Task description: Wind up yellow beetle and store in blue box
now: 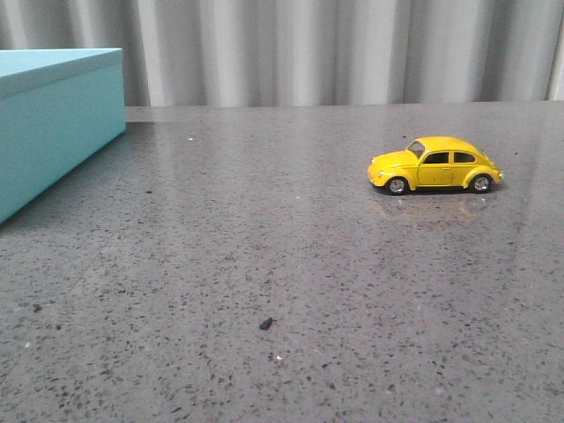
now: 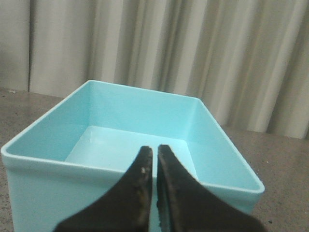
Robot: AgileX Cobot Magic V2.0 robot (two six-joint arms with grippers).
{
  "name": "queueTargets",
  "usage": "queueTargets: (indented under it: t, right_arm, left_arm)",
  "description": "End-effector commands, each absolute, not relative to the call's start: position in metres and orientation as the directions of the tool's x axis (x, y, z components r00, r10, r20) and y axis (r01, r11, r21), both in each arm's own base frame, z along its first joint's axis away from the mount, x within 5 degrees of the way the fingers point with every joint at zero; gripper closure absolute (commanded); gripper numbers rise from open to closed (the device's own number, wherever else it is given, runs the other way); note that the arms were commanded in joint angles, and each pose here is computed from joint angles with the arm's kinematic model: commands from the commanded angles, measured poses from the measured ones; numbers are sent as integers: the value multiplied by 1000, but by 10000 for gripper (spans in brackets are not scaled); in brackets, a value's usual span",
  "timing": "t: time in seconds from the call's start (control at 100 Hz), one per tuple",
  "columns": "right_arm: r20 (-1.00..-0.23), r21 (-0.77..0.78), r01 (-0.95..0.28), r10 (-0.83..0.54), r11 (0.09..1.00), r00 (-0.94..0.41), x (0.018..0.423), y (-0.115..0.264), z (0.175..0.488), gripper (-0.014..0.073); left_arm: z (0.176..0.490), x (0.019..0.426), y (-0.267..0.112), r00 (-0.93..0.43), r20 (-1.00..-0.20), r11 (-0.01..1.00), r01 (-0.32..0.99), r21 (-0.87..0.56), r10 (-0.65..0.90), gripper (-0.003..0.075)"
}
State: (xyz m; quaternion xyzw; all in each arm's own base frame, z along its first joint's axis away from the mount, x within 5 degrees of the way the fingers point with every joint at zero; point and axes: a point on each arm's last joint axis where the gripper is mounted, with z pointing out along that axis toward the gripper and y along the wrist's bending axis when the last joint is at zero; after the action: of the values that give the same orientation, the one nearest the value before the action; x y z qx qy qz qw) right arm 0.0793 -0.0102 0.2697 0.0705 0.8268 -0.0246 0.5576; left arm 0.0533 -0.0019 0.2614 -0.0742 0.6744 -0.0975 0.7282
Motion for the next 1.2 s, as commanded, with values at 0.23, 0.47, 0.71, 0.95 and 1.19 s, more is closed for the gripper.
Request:
queueTargets:
  t: [0.23,0.47,0.71,0.95,1.19]
  right_arm:
    - [-952,46,141,86,989,-295,83,-11,286,636]
    - [-930,47,81,74,996,-359,92,-6,302,636]
    - [-866,47,-14,34,999,-500,132,4,333,636]
    - [-775,48,-119,-38,992,-631,189,25,344,636]
    - [-721,48,-202,-107,978,-685,242,53,353,636]
  left_arm:
    - [280,53,-1,172,-953,968,53,-246,-251,741]
    - [280,53,-1,172,-953,968,53,-246,-251,741]
    - [280,53,-1,172,-952,967,54,-248,-254,741]
    - [280,53,-1,172,-952,967,54,-248,-254,741]
    - [280,53,-1,172,-951,966,55,-252,-257,741]
